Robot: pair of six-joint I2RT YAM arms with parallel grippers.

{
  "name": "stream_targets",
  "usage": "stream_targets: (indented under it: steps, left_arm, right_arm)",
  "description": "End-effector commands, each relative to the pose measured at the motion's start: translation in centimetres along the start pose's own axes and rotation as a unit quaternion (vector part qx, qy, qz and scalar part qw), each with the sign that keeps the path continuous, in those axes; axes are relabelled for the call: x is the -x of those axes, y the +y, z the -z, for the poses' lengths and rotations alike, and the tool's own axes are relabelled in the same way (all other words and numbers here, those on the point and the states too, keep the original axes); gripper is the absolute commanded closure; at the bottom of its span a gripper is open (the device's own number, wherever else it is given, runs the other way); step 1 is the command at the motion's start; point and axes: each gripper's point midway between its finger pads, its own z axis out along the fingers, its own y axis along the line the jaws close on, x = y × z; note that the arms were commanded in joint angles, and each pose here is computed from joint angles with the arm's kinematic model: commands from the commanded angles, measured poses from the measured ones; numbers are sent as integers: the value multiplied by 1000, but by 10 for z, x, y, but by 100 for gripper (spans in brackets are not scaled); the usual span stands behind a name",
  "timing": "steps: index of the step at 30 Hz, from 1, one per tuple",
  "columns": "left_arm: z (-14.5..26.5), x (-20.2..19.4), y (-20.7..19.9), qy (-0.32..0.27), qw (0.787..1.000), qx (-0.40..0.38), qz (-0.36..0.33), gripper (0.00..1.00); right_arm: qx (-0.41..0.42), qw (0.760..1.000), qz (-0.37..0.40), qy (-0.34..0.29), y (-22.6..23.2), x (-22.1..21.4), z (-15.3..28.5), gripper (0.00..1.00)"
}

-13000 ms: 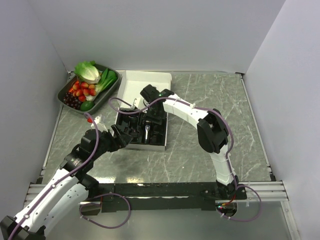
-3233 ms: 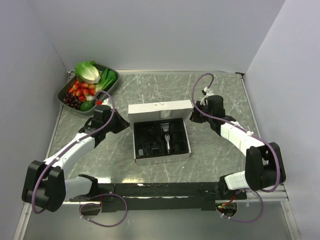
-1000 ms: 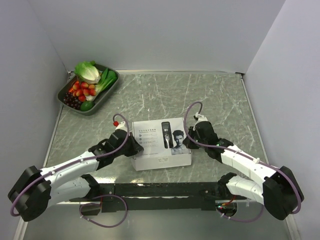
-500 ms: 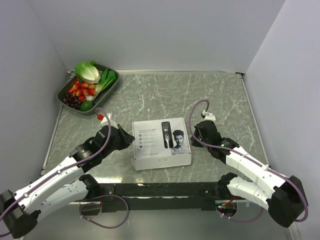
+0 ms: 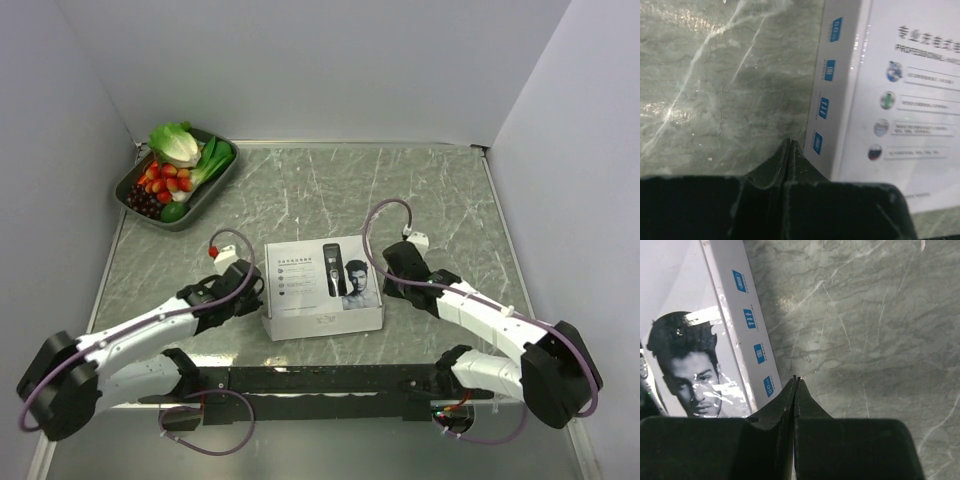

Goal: Sort the hair-cutting tools

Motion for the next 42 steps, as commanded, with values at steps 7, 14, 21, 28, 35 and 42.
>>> stream_targets:
  steps: [7,14,21,28,35,42]
  left_arm:
    - [-39,5,-32,-4,1000,-22,-3,99]
    - [-48,26,-45,-14,999,-32,-7,99]
    - [-55,50,-61,-12,997,-73,-2,99]
    - [-66,61,-86,2,992,-127,-17,99]
    - [-79,91,-102,-8,988,-155,-8,99]
    - [-93,112,-113,-5,987,-160,-19,99]
  right_arm:
    - [32,999,22,19,30,9,-23,100]
    - [99,994,46,1,50,11,-25,100]
    - [159,986,57,-6,74,26,-30,100]
    - [199,980,26,-15,85,42,-40,100]
    - [184,983,2,-9,84,60,-69,100]
    - [171,985,-3,-18,78,90,-94,100]
